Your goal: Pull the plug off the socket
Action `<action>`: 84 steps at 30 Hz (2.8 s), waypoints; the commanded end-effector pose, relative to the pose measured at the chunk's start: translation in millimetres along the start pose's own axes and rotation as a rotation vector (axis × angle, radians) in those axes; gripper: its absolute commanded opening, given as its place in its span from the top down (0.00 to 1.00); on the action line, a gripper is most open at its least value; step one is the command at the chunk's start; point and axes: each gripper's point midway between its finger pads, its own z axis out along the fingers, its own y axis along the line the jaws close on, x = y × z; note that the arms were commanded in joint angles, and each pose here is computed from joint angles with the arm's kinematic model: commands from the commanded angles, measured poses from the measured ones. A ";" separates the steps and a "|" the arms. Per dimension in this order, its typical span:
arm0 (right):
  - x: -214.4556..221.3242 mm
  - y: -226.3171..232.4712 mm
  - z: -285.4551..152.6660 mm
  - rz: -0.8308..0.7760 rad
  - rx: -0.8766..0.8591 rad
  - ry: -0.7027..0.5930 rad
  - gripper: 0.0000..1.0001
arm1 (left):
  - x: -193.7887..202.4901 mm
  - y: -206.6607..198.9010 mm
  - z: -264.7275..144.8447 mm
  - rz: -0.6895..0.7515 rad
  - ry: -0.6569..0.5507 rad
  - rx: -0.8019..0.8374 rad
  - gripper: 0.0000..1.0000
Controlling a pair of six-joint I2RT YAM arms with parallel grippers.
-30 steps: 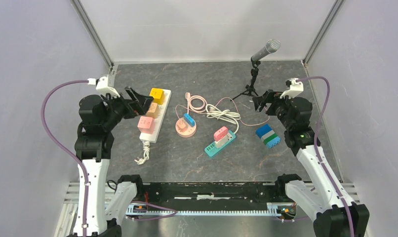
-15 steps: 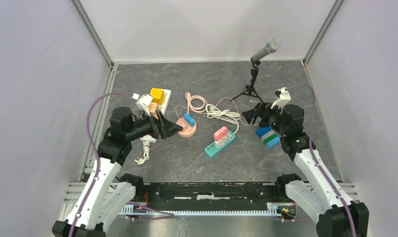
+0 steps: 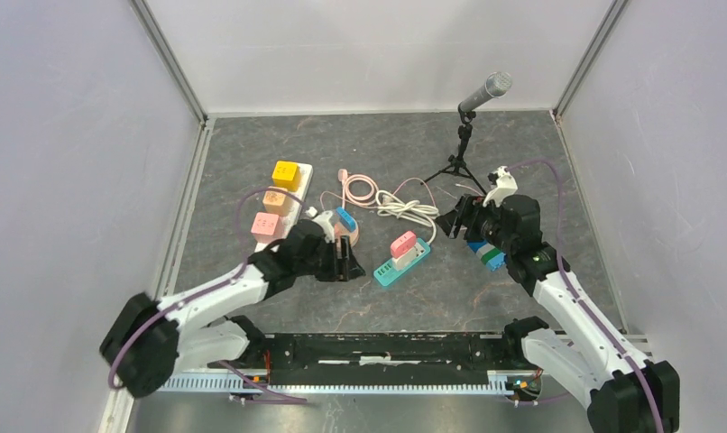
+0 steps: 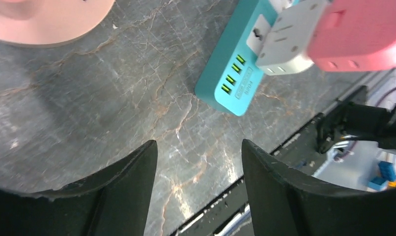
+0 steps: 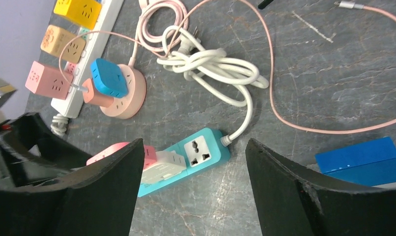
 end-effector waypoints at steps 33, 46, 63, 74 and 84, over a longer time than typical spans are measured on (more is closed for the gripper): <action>15.5 19.4 4.5 -0.149 0.011 0.084 0.17 | 39.1 -89.6 92.9 0.169 0.073 0.260 0.52; 39.9 55.9 4.2 -0.183 0.066 0.154 0.14 | 19.5 -70.7 103.6 0.155 -0.011 0.118 0.51; 85.4 76.1 -15.1 -0.061 0.075 0.280 0.51 | 17.3 -61.7 102.3 0.164 -0.028 0.073 0.50; 92.7 64.4 -6.4 -0.087 0.113 0.294 0.73 | -1.4 -63.2 93.3 0.151 -0.110 0.047 0.43; 46.5 61.1 22.3 -0.157 0.114 0.157 0.73 | -22.3 -58.7 70.4 0.153 -0.207 -0.007 0.36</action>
